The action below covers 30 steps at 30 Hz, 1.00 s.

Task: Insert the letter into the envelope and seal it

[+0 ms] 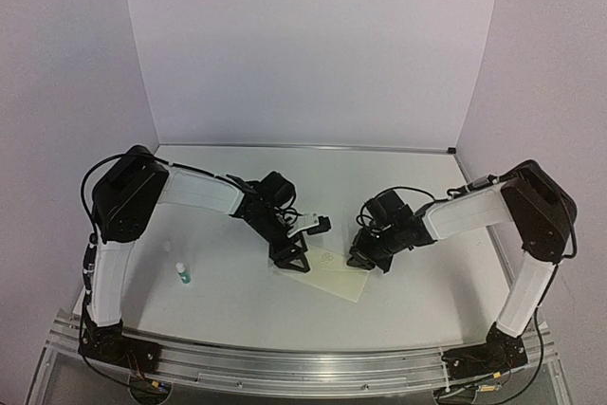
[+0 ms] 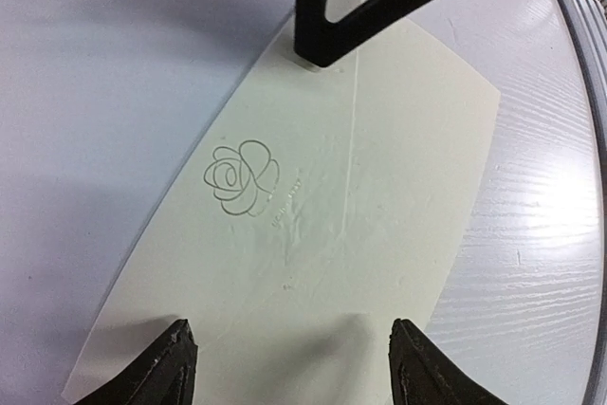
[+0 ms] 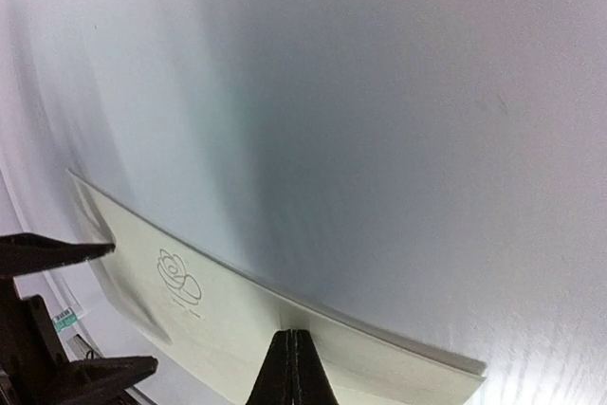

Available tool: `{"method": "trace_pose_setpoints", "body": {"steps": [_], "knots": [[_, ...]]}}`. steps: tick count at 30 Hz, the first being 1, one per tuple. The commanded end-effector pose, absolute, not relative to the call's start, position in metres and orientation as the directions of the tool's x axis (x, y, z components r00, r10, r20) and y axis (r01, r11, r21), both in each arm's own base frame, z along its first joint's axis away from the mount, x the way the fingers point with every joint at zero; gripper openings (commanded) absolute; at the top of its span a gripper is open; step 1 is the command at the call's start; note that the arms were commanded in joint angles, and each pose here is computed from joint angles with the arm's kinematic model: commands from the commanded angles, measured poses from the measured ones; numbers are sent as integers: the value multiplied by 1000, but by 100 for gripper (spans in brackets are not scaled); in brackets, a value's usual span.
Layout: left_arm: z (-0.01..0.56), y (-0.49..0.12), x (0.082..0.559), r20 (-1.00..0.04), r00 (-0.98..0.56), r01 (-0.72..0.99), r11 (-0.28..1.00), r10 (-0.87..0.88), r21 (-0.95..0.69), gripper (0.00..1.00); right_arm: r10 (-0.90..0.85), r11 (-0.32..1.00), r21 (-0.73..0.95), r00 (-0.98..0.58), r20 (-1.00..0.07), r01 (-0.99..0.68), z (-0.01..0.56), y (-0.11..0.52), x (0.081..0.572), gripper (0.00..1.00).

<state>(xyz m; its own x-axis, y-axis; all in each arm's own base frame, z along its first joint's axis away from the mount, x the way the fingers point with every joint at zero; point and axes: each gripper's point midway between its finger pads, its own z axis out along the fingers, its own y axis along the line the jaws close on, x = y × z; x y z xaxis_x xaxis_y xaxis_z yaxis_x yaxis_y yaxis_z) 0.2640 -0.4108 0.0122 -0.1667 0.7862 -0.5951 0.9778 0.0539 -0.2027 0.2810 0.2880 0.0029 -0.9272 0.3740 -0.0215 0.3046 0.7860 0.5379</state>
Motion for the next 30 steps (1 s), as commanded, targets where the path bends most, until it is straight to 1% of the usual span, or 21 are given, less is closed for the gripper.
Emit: {"method": "trace_pose_setpoints", "body": {"steps": [1,5,11,16,19,23,27,30], "knots": [[-65,-305,210,-104,-401,861,336,910,-381,69,315,880,380,-949,-13,287,-37,270,291,0],[-68,-303,216,-106,-405,866,344,908,-362,69,275,894,372,-961,-11,251,-43,281,310,0],[-69,-302,234,-126,-410,878,354,903,-321,70,256,900,374,-966,-37,224,-35,283,334,0],[-80,-298,260,-133,-397,903,360,908,-235,70,277,896,368,-961,-23,249,-27,274,321,0],[-84,-296,273,-138,-381,917,354,914,-186,70,291,899,351,-956,-35,261,-21,260,309,0],[-78,-303,270,-164,-374,916,335,913,-221,69,289,902,348,-956,-48,255,-18,256,307,0],[-70,-307,252,-172,-409,888,348,896,-300,68,268,904,359,-962,-55,231,-21,267,320,0],[-66,-305,242,-173,-415,881,347,893,-321,68,259,904,367,-964,-60,220,-21,272,327,0]]}}
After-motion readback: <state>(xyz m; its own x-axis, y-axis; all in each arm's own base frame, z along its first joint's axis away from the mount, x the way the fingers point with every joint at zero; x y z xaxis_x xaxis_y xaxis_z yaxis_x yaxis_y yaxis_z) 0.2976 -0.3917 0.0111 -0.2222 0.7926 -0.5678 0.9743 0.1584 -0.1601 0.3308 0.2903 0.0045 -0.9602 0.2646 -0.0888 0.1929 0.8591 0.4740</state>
